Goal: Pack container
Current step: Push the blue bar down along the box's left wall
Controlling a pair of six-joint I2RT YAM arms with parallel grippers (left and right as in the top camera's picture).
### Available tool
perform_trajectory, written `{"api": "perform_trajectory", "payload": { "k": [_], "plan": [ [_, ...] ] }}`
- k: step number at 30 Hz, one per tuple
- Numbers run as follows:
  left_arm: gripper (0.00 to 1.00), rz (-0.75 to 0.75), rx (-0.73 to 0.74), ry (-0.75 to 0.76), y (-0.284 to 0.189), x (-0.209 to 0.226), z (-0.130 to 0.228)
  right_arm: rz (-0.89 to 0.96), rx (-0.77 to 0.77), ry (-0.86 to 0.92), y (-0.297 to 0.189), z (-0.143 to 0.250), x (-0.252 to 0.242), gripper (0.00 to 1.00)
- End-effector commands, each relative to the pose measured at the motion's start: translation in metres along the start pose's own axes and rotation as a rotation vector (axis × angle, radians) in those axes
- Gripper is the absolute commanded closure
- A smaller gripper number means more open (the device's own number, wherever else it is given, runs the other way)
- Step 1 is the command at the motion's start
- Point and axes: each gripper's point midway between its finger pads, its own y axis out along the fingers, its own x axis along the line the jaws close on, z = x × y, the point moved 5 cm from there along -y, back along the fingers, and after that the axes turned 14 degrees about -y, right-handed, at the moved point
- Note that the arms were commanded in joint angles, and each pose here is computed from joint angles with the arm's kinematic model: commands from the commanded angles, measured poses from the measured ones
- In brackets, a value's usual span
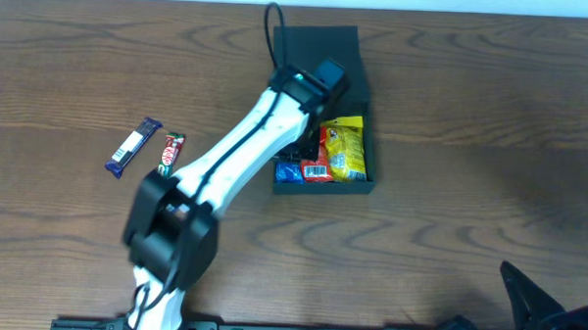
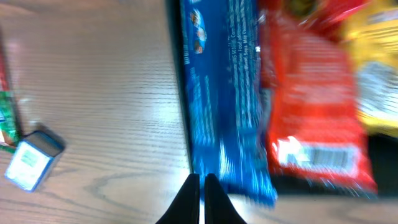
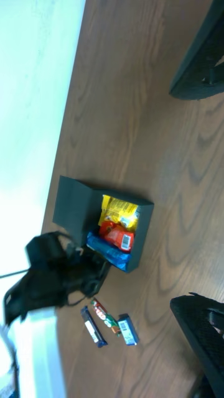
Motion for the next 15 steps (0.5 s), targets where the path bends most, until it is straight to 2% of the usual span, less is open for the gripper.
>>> {"api": "perform_trajectory", "payload": {
  "k": [1,5,11,15],
  "plan": [
    [0.94,0.069,-0.091,-0.002,-0.042,0.008,0.002,0.008,-0.011,-0.011,-0.004,0.001,-0.002,0.01],
    [0.94,0.089,-0.040,0.027,-0.039,0.001,0.017,0.008,-0.011,-0.011,-0.004,0.001,-0.002,0.01],
    [0.94,0.077,0.067,0.082,-0.002,-0.004,0.045,0.008,-0.011,-0.011,-0.004,0.001,-0.002,0.01],
    [0.94,0.062,0.081,0.086,0.015,-0.002,0.050,0.008,-0.011,-0.011,-0.004,0.001,-0.002,0.01]
  ]
}}
